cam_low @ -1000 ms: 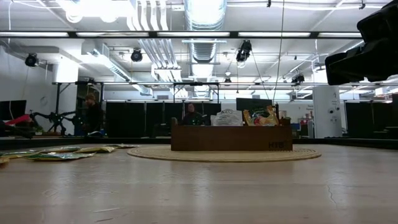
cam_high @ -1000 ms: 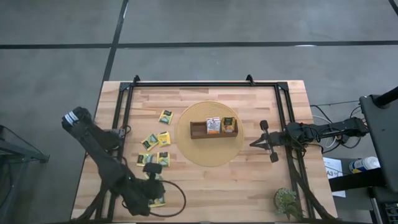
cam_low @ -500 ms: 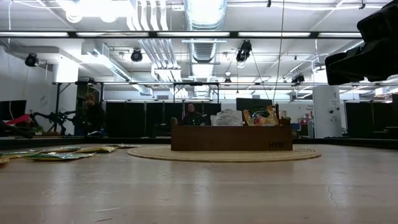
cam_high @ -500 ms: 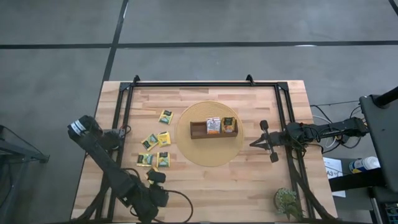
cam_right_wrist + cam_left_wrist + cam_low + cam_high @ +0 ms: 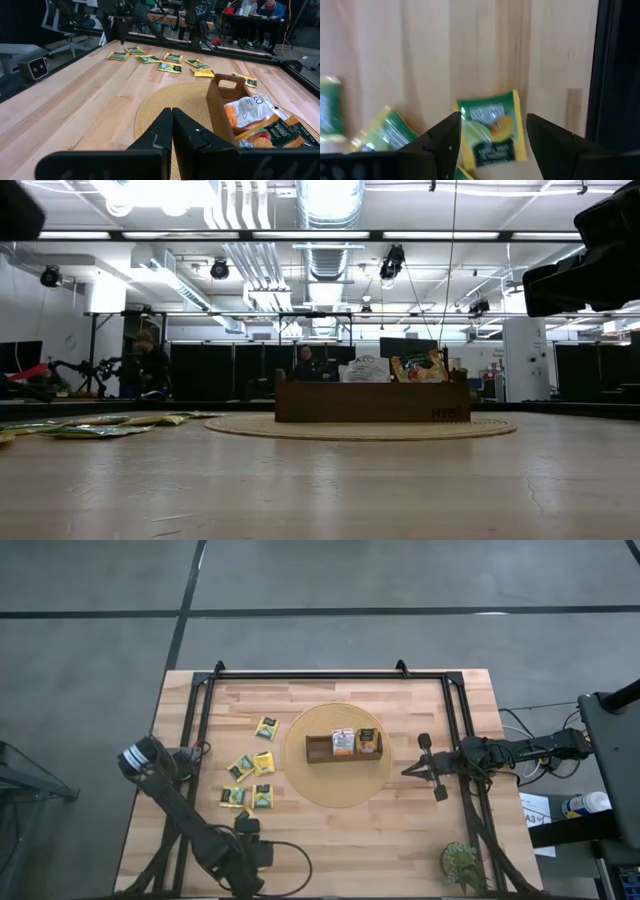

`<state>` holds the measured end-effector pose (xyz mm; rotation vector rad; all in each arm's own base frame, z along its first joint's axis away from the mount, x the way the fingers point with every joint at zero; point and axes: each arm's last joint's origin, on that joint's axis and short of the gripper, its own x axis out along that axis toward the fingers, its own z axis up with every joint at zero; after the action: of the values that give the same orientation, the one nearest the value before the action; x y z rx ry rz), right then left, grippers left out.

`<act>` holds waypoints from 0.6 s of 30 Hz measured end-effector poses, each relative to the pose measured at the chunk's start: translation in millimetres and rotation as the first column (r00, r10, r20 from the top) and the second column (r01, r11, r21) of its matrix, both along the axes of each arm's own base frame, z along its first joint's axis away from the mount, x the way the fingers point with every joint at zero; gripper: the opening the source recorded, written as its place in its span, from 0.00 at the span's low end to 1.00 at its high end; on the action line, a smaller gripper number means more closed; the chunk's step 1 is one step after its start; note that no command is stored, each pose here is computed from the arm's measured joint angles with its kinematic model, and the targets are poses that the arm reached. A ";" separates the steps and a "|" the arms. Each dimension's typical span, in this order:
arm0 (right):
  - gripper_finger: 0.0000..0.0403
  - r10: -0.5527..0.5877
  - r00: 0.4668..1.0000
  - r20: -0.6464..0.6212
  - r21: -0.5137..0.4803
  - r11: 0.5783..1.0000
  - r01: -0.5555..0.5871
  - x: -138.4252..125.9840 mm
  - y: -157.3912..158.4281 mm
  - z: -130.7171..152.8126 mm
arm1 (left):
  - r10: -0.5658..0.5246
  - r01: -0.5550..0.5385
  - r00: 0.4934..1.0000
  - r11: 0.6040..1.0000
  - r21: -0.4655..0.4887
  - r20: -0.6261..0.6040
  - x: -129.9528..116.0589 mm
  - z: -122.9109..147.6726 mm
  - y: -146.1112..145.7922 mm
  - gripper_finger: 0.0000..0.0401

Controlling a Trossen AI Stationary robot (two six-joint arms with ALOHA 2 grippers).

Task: Pick & Place Tea
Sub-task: Put the yellow tea bag into the left section of the wooden organizer

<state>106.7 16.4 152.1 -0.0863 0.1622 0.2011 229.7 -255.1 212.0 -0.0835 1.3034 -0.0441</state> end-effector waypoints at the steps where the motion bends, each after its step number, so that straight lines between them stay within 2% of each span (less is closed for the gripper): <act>1: 0.02 0.000 1.000 0.000 -0.001 1.000 0.000 0.0 0.0 0.0 | 0.009 -0.009 1.000 1.000 -0.008 -0.020 -0.3 -2.8 -0.4 0.54; 14: 0.02 0.000 1.000 -0.001 -0.001 1.000 0.000 0.0 0.0 -0.1 | 0.064 -0.063 0.977 0.998 0.013 -0.203 -9.1 -46.5 1.7 0.54; 18: 0.02 0.000 1.000 0.000 -0.001 1.000 0.000 0.0 0.0 0.0 | 0.068 -0.069 0.973 0.998 0.000 -0.222 -10.6 -57.4 2.8 0.54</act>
<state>106.7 16.4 152.1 -0.0876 0.1621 0.2009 219.1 -252.3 154.6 -0.1432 1.5231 0.0198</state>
